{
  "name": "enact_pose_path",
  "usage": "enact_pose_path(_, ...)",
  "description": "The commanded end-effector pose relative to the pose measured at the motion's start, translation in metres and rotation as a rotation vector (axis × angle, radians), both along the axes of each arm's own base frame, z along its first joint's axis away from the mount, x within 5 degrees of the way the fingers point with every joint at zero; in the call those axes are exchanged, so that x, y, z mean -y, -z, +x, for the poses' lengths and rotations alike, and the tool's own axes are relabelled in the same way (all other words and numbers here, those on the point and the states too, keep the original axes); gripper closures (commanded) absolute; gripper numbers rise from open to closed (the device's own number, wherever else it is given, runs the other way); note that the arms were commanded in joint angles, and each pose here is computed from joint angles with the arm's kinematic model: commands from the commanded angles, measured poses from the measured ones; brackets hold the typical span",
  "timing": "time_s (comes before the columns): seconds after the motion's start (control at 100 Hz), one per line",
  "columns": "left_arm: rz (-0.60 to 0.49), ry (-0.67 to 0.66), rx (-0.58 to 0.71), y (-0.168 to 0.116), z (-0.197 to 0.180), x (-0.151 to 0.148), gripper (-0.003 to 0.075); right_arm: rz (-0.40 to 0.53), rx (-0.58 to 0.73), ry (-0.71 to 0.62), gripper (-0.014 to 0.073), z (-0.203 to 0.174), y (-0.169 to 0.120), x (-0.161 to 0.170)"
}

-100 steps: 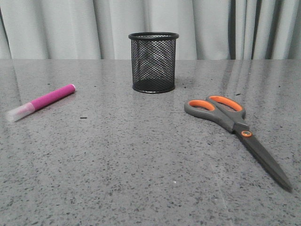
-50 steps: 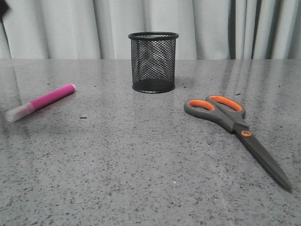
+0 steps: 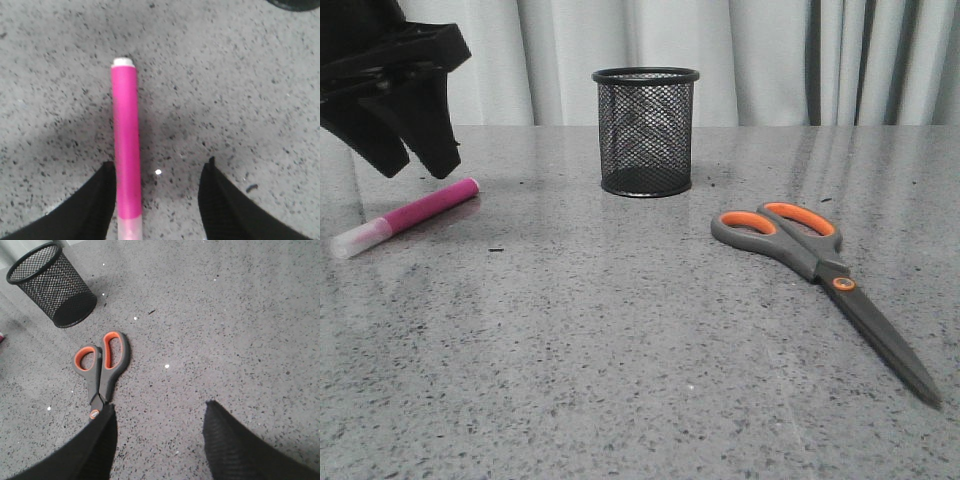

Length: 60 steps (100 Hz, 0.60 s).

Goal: Put pen and scissors into bin
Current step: 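Lower the left gripper onto the pink highlighter and close it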

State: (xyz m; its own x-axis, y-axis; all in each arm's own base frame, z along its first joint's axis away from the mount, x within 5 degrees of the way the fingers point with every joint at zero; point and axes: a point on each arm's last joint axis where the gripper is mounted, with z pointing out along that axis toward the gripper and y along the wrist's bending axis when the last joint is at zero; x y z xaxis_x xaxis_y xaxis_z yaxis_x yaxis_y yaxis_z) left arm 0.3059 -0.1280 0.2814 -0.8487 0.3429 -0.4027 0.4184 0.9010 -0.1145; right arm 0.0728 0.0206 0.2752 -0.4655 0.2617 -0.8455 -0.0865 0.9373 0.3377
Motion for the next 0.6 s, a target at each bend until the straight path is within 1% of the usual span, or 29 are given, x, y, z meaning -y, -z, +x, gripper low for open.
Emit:
enact_pose_path(0.0, -0.042, -0.011, 0.089, -0.017, 0.004, 0.004, 0.0388, -0.003, 0.080, 0.019, 0.0242, 0.004, -0.016, 0.002)
enact_pose_path(0.19, -0.022, -0.010, 0.038, -0.001, 0.010, 0.007, 0.0390, -0.002, 0.093, 0.024, 0.0242, 0.005, -0.017, 0.002)
enact_pose_path(0.26, -0.019, -0.010, 0.023, 0.003, 0.012, 0.007, 0.0412, -0.002, 0.093, 0.024, 0.0242, 0.005, -0.017, 0.002)
enact_pose_path(0.34, -0.010, -0.007, -0.001, 0.008, 0.012, 0.008, 0.0484, -0.002, 0.093, 0.024, 0.0242, 0.005, -0.017, 0.002)
enact_pose_path(0.35, -0.008, -0.007, -0.006, 0.009, 0.012, 0.008, 0.0484, -0.002, 0.093, 0.024, 0.0242, 0.005, -0.017, 0.002)
enact_pose_path(0.39, -0.001, -0.005, -0.025, 0.013, 0.013, 0.008, 0.0535, -0.002, 0.093, 0.024, 0.0242, 0.005, -0.017, 0.002)
enact_pose_path(0.4, -0.001, -0.005, -0.025, 0.012, 0.013, 0.008, 0.0535, -0.002, 0.093, 0.024, 0.0242, 0.005, -0.017, 0.002)
enact_pose_path(0.48, 0.015, -0.001, -0.069, 0.021, 0.013, 0.009, 0.0638, -0.002, 0.093, 0.024, 0.0242, 0.005, -0.017, 0.002)
enact_pose_path(0.49, 0.016, 0.000, -0.073, 0.021, 0.013, 0.009, 0.0638, -0.002, 0.093, 0.024, 0.0242, 0.005, -0.017, 0.002)
enact_pose_path(0.51, 0.021, 0.003, -0.087, 0.024, 0.014, 0.009, 0.0671, -0.002, 0.093, 0.024, 0.0242, 0.005, -0.017, 0.002)
enact_pose_path(0.57, 0.030, 0.016, -0.096, 0.026, 0.014, 0.009, 0.0736, -0.002, 0.091, 0.023, 0.0242, 0.005, -0.017, 0.002)
enact_pose_path(0.59, 0.027, 0.018, -0.096, 0.026, 0.014, 0.009, 0.0738, -0.002, 0.088, 0.022, 0.0242, 0.004, -0.017, 0.002)
